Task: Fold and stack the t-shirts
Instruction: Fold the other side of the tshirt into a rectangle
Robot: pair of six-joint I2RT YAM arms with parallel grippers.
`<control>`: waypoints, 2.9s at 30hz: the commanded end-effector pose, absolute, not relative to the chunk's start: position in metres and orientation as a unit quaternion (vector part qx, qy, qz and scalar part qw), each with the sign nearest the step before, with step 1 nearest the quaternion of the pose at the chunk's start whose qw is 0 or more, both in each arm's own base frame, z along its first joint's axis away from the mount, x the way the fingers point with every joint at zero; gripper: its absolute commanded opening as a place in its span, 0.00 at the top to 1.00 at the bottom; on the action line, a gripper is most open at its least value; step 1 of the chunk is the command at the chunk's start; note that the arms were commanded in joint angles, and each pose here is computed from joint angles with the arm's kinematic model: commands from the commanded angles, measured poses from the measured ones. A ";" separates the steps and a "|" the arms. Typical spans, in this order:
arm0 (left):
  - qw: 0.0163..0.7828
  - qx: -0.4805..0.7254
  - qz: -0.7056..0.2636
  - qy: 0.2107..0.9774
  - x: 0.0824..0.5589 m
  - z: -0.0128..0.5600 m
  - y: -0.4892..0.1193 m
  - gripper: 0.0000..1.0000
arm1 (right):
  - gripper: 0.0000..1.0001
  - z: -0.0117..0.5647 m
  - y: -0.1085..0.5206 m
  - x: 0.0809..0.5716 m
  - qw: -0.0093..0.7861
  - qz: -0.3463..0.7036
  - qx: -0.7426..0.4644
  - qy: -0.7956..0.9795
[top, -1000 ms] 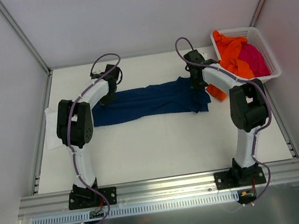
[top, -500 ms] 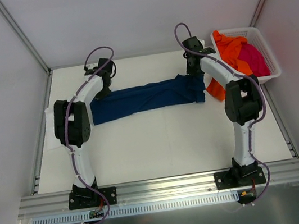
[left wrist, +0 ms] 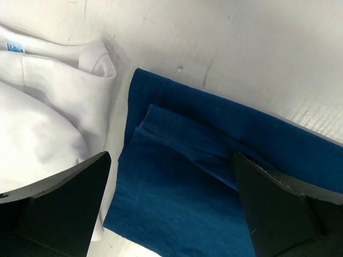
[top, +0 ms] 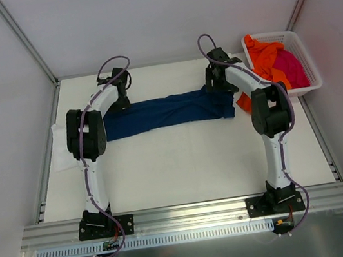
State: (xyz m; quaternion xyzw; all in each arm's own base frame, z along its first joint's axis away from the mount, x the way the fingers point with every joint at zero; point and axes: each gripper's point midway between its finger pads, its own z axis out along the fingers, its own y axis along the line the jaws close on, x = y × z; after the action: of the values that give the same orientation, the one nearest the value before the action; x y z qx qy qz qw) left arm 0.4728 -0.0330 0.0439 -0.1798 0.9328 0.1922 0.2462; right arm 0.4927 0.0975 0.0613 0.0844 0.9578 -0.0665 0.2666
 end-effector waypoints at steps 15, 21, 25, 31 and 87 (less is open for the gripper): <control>0.342 -0.164 0.163 0.911 0.445 0.142 -0.074 0.01 | 0.01 0.197 0.106 0.457 0.426 -0.023 0.050 0.903; 0.283 -0.150 0.126 0.939 0.410 0.100 -0.099 0.01 | 0.00 0.177 0.104 0.418 0.383 -0.023 0.051 0.922; 0.265 -0.134 0.132 0.946 0.400 0.082 -0.108 0.01 | 0.00 0.141 0.101 0.393 0.328 -0.039 0.051 0.943; 0.238 -0.118 0.138 0.954 0.397 0.061 -0.111 0.01 | 0.04 0.102 0.098 0.376 0.260 -0.060 0.052 0.962; 0.157 -0.154 0.164 0.962 0.374 0.016 -0.059 0.01 | 0.91 0.063 0.043 0.400 0.192 -0.155 0.068 0.967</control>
State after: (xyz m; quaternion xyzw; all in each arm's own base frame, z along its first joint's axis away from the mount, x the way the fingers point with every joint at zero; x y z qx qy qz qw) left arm 0.3953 -0.0889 0.0276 -0.1430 0.9608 0.1295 0.1989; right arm 0.3922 0.0605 0.0381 0.0622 0.9743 -0.1330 0.1709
